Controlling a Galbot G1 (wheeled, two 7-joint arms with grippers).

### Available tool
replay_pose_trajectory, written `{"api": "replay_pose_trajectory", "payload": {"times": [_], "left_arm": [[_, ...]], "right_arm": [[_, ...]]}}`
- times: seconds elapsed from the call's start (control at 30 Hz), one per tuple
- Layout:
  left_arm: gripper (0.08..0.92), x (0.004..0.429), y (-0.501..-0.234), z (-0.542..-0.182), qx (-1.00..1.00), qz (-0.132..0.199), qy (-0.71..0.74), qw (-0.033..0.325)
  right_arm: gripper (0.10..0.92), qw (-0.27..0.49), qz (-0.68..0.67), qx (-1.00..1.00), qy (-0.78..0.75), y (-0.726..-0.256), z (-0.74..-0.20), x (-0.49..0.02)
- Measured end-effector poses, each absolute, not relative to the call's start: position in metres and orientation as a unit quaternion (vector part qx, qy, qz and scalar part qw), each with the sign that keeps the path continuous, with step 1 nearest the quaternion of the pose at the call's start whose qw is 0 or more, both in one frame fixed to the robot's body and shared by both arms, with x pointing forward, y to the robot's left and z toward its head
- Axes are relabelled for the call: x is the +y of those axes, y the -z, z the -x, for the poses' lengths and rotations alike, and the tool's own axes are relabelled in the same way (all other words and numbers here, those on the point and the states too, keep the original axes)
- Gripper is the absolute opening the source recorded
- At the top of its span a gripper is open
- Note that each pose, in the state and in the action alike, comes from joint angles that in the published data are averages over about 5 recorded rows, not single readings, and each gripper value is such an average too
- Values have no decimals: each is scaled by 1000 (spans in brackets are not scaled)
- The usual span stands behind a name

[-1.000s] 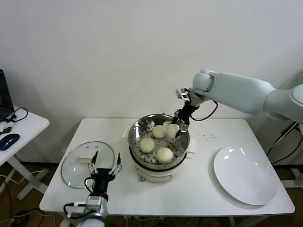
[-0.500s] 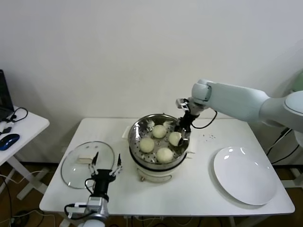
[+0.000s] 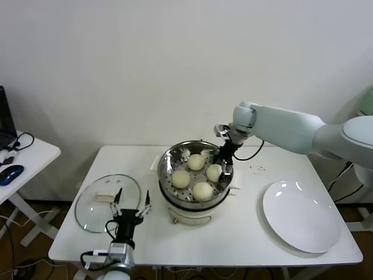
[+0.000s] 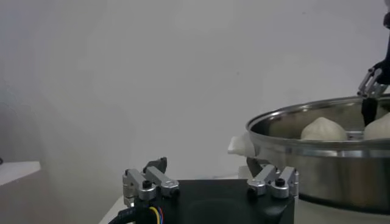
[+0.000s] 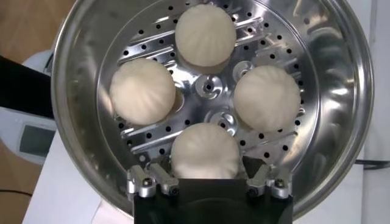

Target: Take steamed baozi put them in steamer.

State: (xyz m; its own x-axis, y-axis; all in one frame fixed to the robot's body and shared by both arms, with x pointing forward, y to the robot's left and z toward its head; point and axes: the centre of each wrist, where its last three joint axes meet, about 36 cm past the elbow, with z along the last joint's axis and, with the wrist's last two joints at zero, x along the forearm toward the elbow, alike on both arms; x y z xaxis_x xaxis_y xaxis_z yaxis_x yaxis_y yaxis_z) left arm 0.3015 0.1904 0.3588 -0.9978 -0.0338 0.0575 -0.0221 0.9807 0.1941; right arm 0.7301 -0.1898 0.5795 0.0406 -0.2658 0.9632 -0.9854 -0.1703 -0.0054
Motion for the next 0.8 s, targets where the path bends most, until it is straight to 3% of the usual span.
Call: {"api": "replay_pose_trajectory", "payload": {"times": [0.4,0.8], "left_arm": [[823,192,-358,-302,-995,-16,98,30],[823,196,-360,-304,-995,-17,98,27]], "right_arm": [[823,379,-615,-518,-458,-591,-729,-189],[823,330,-627,-539,-455,-643,-714,-198]]}}
